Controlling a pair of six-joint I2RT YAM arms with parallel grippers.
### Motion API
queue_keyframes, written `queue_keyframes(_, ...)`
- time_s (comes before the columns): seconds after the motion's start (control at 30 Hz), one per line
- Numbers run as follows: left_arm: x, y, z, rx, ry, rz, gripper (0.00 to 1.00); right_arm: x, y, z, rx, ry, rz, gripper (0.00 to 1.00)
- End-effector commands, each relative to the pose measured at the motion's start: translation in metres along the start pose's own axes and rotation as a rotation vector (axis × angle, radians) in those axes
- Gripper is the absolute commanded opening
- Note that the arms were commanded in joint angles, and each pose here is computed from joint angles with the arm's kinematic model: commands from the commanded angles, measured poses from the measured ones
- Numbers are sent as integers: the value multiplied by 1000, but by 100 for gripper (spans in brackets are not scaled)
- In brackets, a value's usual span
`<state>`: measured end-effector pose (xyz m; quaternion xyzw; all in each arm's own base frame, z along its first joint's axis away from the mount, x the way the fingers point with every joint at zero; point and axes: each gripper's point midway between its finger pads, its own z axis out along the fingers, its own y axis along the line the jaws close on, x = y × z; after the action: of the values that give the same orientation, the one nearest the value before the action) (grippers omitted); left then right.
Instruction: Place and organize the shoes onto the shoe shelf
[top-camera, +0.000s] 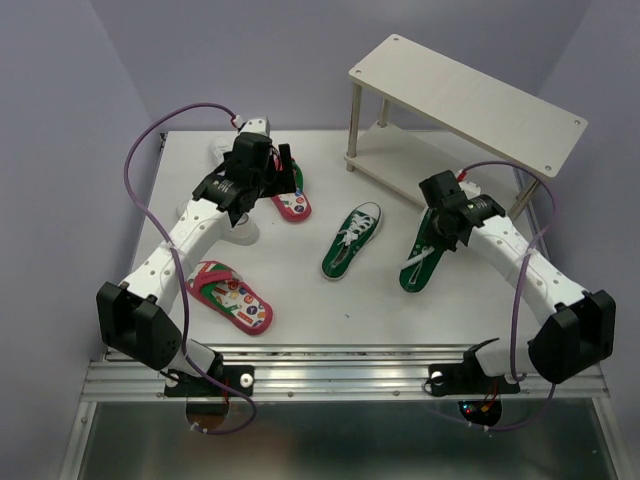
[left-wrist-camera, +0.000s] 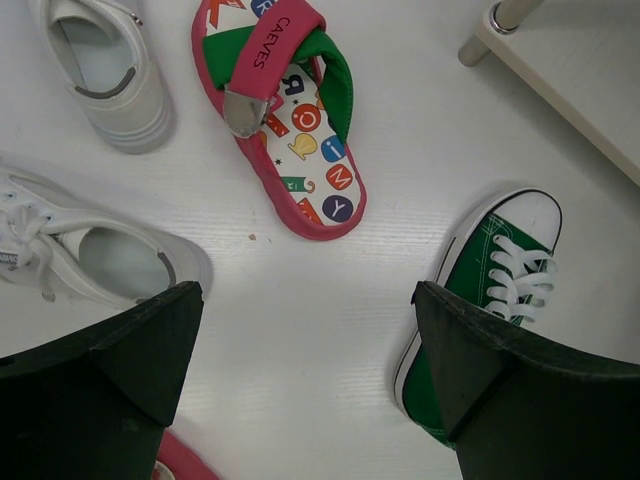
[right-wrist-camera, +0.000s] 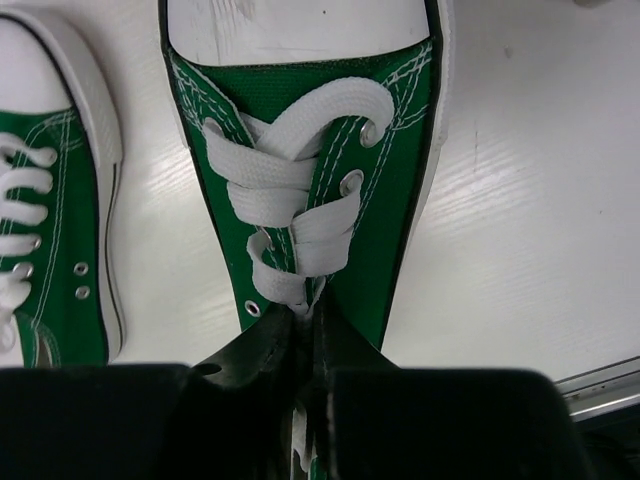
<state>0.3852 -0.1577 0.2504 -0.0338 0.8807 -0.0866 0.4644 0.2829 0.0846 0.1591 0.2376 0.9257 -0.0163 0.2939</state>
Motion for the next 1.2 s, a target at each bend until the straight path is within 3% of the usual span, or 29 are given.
queue_keyframes(0.0,-28,-8,-24,38,-85,-24,98,-65,4,2,5,-159,27,1)
queue_keyframes(0.43,-29,-11,-43,86,-99,-43,98,-124,-12,41,81,-278,12,1)
queue_keyframes(1.03,-11,2,-54,75,-92,-43,98,-115,-35,57,65,-485,96,1)
queue_keyframes(1.13,-8,3,-54,72,-82,-31,98,-113,-37,60,68,-497,111,29)
queue_keyframes(1.17,-7,4,-54,69,-80,-25,98,-110,-35,61,51,-486,109,47)
